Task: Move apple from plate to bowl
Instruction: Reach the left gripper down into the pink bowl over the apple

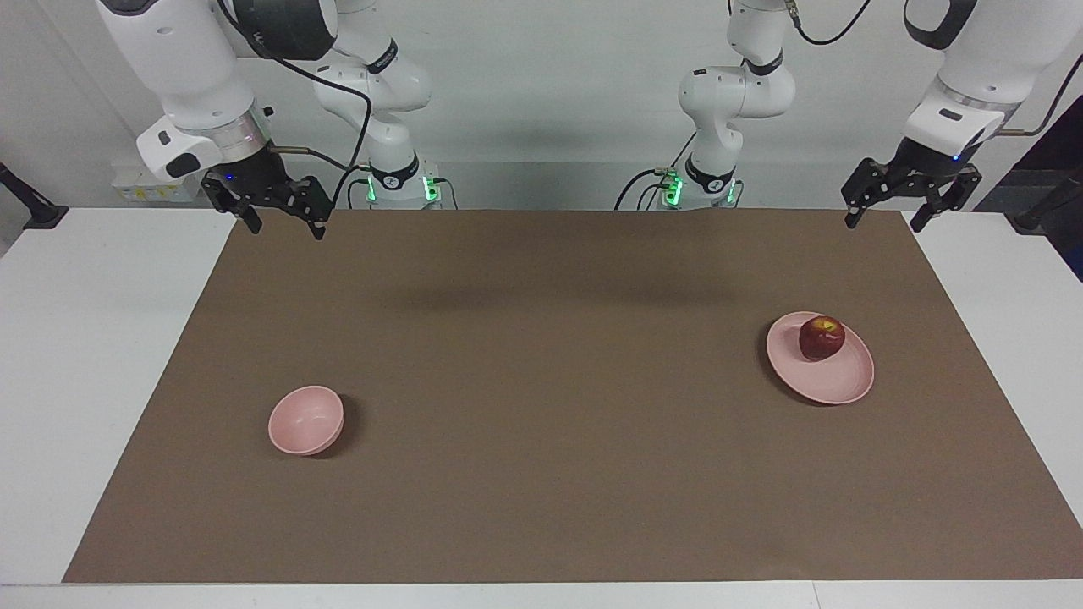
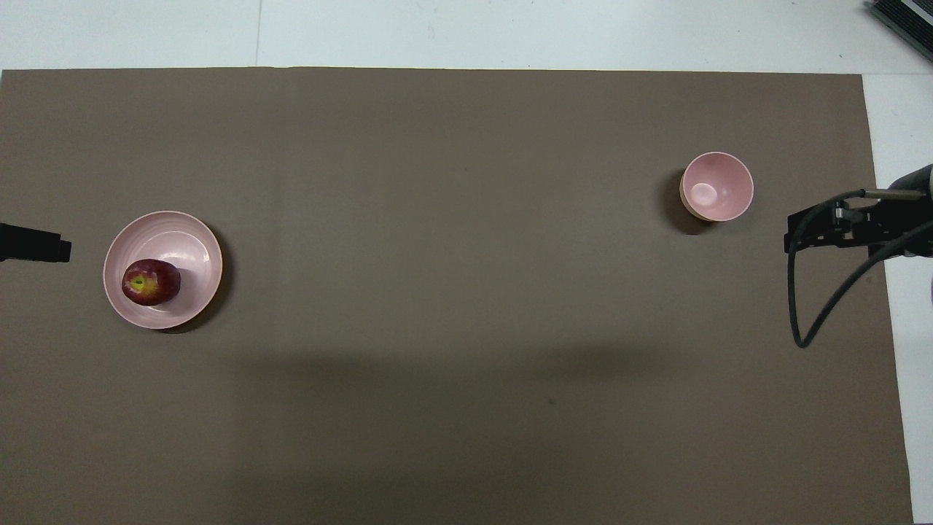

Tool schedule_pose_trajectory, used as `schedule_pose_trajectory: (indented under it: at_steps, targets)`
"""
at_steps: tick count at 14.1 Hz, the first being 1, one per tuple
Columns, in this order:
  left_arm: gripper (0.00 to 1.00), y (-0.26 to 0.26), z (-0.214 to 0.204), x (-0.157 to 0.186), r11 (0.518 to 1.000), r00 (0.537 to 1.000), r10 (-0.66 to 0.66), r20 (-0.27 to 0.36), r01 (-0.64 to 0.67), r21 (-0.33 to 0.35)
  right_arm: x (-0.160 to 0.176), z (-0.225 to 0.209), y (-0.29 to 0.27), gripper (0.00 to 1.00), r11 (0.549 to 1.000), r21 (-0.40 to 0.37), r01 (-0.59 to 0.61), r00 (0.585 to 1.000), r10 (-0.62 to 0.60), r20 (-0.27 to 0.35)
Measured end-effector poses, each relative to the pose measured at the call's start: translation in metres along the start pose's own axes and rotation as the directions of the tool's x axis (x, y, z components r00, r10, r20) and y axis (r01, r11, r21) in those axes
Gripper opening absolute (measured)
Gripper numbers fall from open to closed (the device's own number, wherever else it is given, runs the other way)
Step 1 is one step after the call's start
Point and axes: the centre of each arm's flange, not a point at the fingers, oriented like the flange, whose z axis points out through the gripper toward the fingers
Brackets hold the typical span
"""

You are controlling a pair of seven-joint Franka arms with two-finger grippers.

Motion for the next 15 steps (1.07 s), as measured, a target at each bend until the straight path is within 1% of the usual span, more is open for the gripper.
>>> schedule_pose_trajectory:
  at_steps: [3, 5, 7, 12, 15]
  targets:
    - [1.00, -0.005, 0.049, 0.001, 1.000, 1.000, -0.002, 0.002, 0.002, 0.000, 0.000, 0.000, 0.000, 1.00, 1.000, 0.000, 0.000, 1.000, 0.000, 0.000]
    - [1.00, -0.012, 0.077, -0.003, 1.000, 1.000, 0.012, 0.009, -0.012, -0.002, 0.000, 0.000, 0.000, 1.00, 1.000, 0.000, 0.000, 1.000, 0.000, 0.000]
    - [1.00, -0.017, 0.104, -0.007, 1.000, 1.000, 0.017, 0.003, -0.017, 0.000, 0.000, 0.000, 0.000, 1.00, 1.000, 0.000, 0.000, 1.000, 0.000, 0.000]
    - [1.00, -0.026, 0.161, -0.020, 1.000, 1.000, 0.001, -0.018, -0.001, 0.006, 0.000, 0.000, 0.000, 1.00, 1.000, 0.000, 0.000, 1.000, 0.000, 0.000]
    - [1.00, -0.025, 0.194, -0.023, 1.000, 1.000, 0.001, -0.011, -0.001, 0.007, 0.000, 0.000, 0.000, 1.00, 1.000, 0.000, 0.000, 1.000, 0.000, 0.000]
